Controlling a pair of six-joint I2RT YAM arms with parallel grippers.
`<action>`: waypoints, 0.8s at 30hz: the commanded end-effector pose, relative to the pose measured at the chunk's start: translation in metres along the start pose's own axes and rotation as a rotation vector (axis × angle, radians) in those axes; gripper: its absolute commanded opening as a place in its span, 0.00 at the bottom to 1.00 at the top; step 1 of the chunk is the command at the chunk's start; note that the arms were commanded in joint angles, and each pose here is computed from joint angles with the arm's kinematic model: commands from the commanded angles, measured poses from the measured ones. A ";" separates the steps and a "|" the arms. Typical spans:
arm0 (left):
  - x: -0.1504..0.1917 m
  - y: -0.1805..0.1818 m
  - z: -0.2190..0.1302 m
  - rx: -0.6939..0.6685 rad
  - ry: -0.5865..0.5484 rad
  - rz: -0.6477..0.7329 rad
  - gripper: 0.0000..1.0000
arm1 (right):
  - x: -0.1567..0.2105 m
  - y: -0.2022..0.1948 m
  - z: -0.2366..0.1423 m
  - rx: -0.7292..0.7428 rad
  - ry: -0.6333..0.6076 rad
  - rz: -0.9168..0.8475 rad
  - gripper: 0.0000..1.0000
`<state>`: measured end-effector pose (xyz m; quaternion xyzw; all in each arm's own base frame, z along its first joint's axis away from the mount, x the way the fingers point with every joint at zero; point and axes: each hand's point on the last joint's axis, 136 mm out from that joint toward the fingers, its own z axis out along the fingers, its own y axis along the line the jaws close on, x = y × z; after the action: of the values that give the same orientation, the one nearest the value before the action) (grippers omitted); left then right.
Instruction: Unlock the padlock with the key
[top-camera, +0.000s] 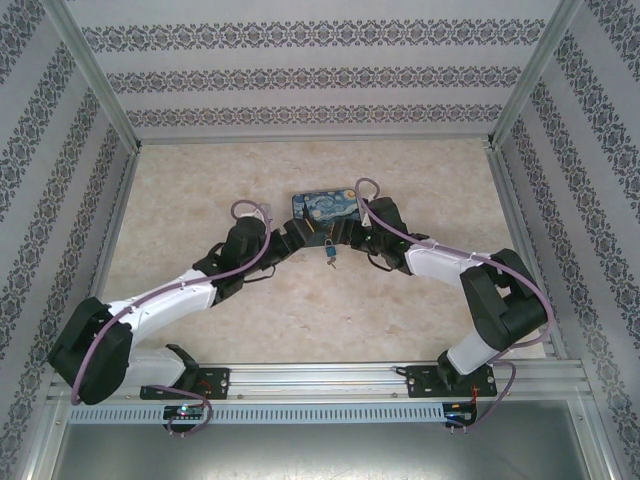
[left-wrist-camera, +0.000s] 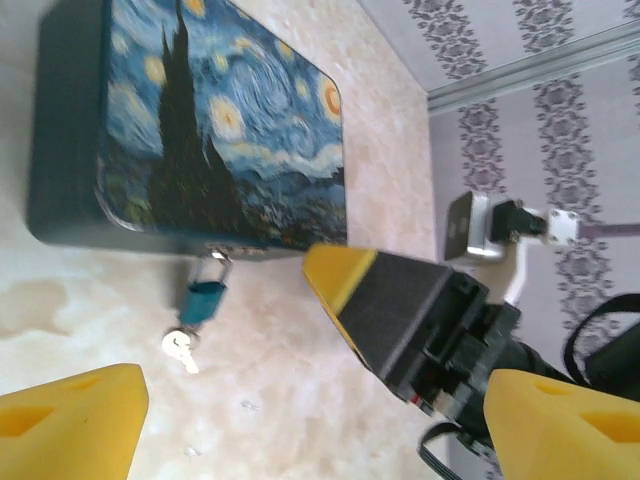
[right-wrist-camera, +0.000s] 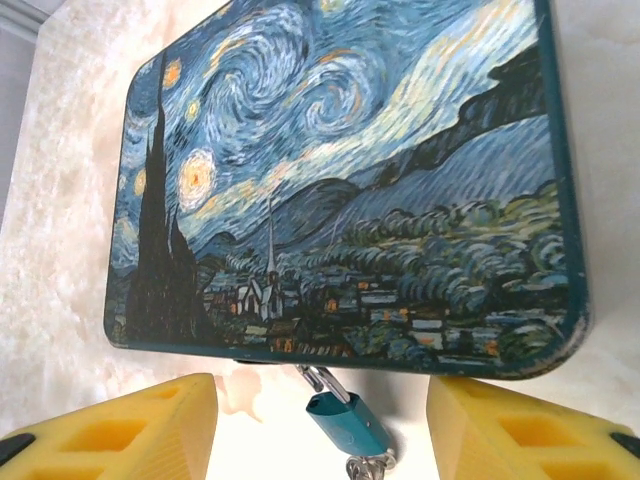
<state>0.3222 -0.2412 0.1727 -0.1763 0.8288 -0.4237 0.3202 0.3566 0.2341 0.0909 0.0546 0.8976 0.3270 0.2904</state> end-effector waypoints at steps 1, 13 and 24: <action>-0.008 0.029 -0.001 -0.157 0.054 0.117 0.88 | 0.016 0.010 -0.007 -0.006 0.043 -0.095 0.58; -0.054 0.040 0.038 -0.345 0.182 0.372 0.89 | 0.043 -0.012 0.008 0.059 0.104 -0.186 0.57; -0.058 0.045 0.060 -0.370 0.235 0.408 0.89 | 0.051 -0.019 0.029 0.026 0.164 -0.212 0.53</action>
<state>0.4045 -0.2210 0.1315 -0.0292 0.9358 -0.2230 0.2713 0.3219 0.2434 0.0289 -0.0449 0.9323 0.2726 0.2336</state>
